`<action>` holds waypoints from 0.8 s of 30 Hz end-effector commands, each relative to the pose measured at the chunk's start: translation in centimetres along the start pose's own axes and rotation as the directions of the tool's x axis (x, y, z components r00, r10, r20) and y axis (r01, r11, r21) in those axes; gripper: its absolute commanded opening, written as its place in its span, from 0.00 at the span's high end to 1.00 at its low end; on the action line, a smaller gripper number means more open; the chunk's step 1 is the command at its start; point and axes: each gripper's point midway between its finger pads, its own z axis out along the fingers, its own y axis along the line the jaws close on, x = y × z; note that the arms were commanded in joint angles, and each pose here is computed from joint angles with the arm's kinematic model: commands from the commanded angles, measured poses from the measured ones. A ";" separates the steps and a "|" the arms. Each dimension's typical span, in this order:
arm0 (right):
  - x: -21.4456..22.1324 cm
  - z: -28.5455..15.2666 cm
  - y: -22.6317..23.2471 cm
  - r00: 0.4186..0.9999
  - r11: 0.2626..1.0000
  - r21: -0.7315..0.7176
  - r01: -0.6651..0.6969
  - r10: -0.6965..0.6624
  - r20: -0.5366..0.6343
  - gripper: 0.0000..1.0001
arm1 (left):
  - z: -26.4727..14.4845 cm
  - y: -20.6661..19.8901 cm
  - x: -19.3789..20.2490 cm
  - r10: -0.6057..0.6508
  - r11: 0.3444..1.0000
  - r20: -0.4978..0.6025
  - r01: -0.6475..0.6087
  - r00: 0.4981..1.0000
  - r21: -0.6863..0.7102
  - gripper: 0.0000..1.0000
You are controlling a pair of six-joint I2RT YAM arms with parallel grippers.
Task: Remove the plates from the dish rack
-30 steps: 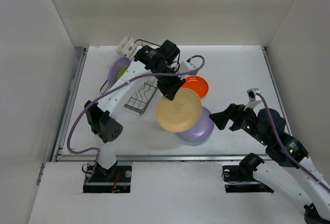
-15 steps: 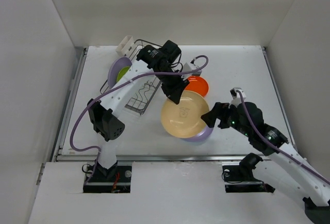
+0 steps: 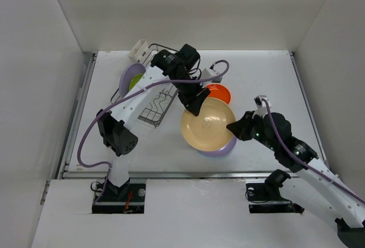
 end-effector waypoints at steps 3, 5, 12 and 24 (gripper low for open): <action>-1.5 -1.3 -1.1 0.994 0.996 0.059 -0.064 0.058 0.096 1.00 | -1.6 1.4 -0.2 -0.053 0.985 0.017 0.055 0.998 -0.161 0.53; -1.3 -1.4 -1.3 0.993 0.995 0.072 -0.075 0.068 0.093 1.00 | -1.8 2.7 -0.6 -0.068 0.970 0.035 0.074 0.997 -0.233 0.31; 1.0 0.2 -3.2 0.994 0.977 0.182 -0.111 0.114 -0.004 1.00 | -5.3 6.1 -1.4 -0.125 0.873 0.154 0.182 0.980 -0.452 0.00; 3.2 0.9 -6.2 0.982 0.927 0.338 -0.165 0.186 -0.031 1.00 | -13.8 10.7 0.6 -0.095 0.527 0.330 0.329 0.939 -0.784 0.00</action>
